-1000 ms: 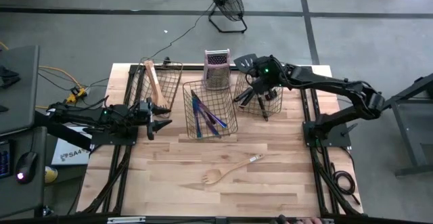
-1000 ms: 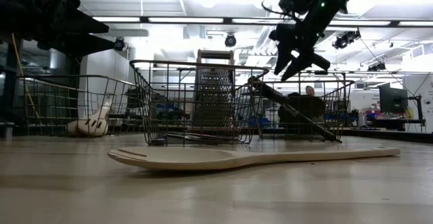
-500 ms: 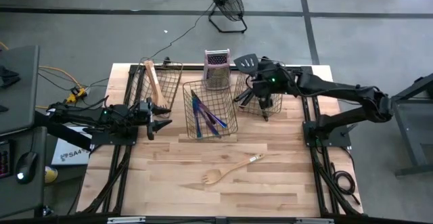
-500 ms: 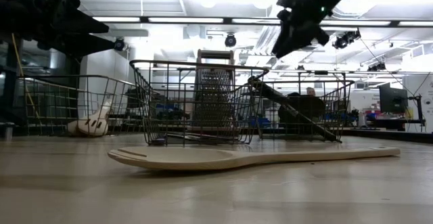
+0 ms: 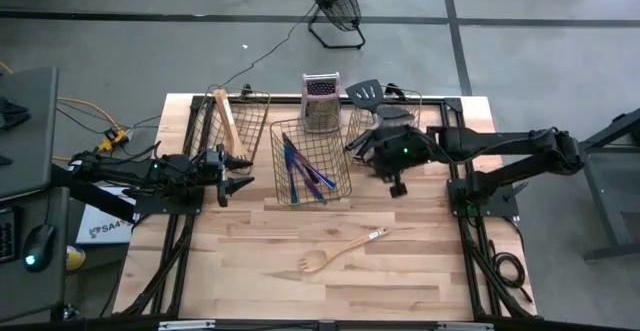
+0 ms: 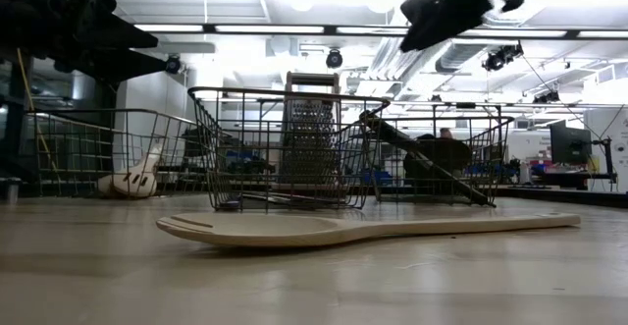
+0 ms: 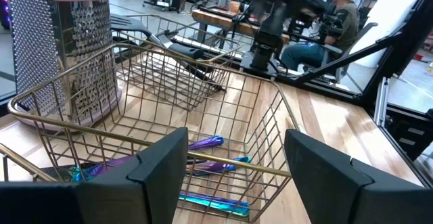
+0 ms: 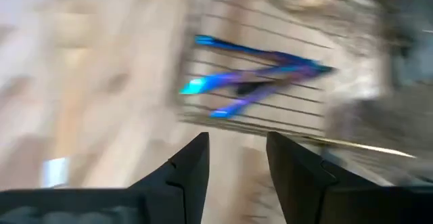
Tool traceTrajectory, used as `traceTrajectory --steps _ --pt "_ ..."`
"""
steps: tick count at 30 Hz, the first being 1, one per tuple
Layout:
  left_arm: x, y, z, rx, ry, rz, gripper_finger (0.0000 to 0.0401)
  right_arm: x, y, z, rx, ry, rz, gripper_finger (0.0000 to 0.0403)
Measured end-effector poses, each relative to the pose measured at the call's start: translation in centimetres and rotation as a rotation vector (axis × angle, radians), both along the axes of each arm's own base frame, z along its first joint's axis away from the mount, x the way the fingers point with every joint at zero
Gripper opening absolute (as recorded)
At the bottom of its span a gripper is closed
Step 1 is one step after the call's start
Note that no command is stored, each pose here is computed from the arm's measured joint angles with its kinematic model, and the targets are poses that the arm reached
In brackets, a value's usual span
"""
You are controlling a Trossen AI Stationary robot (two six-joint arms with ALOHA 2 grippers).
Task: Pick & Place Kitchen Items
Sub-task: Put the brown serving spoon into the left wire basket
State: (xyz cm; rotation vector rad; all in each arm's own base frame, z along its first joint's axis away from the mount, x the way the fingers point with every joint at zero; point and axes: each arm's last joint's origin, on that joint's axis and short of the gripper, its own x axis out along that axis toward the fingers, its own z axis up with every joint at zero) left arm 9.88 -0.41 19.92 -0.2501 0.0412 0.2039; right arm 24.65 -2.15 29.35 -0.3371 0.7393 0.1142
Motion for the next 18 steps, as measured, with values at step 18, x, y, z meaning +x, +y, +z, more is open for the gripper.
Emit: traceTrajectory --steps 18 --pt "0.0 0.0 0.0 0.0 0.0 0.0 0.0244 -2.3 6.9 -5.3 0.192 0.324 0.313 0.0141"
